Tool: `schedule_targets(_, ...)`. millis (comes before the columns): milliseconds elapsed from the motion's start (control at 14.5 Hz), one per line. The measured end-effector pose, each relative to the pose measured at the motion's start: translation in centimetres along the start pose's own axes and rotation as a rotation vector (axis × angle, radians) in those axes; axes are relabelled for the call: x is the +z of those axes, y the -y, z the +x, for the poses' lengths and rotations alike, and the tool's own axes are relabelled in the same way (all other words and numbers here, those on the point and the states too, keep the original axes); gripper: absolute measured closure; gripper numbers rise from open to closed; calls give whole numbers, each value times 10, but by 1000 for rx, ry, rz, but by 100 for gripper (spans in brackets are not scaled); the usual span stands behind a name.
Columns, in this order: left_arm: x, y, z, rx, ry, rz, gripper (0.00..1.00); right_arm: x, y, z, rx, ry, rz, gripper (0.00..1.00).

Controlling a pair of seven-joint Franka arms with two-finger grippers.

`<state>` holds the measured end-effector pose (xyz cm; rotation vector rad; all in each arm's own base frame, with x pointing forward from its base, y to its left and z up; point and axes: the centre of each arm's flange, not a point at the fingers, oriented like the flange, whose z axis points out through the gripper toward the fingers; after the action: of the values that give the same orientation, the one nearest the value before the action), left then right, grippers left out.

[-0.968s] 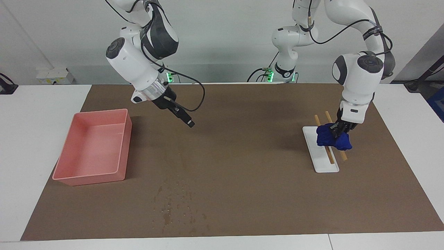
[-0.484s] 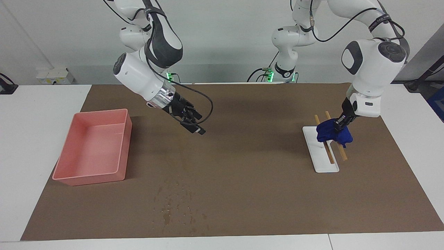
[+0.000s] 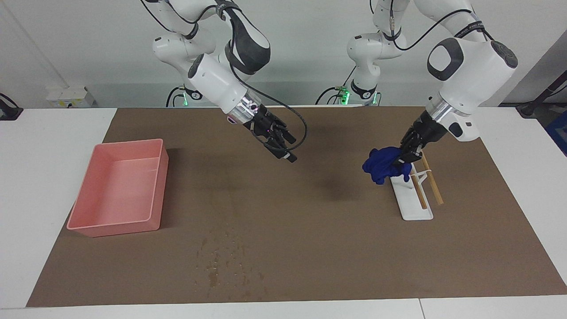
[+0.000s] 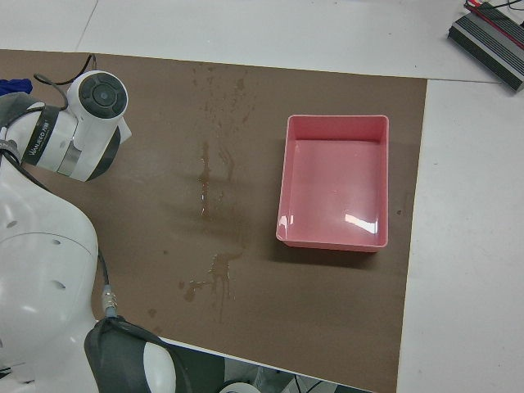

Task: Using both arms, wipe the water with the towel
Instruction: 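Bring the towel toward the center while the right gripper reaches it, then grasp the towel with the right gripper and open the left gripper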

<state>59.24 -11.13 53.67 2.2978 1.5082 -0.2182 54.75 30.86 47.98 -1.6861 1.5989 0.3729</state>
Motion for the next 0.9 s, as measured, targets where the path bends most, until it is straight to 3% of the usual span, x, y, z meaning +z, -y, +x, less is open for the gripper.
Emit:
schedule_targets(277, 21, -9, -61, -124, 110, 12, 78, 13, -7, -7, 37, 8, 42, 0)
schedule_targets(622, 53, -4, -130, -118, 139, 80, 78, 15, -9, -8, 37, 9, 41, 0)
schedule_targets(899, 54, -3, -157, -138, 169, 63, 78, 15, -8, -8, 37, 9, 42, 0)
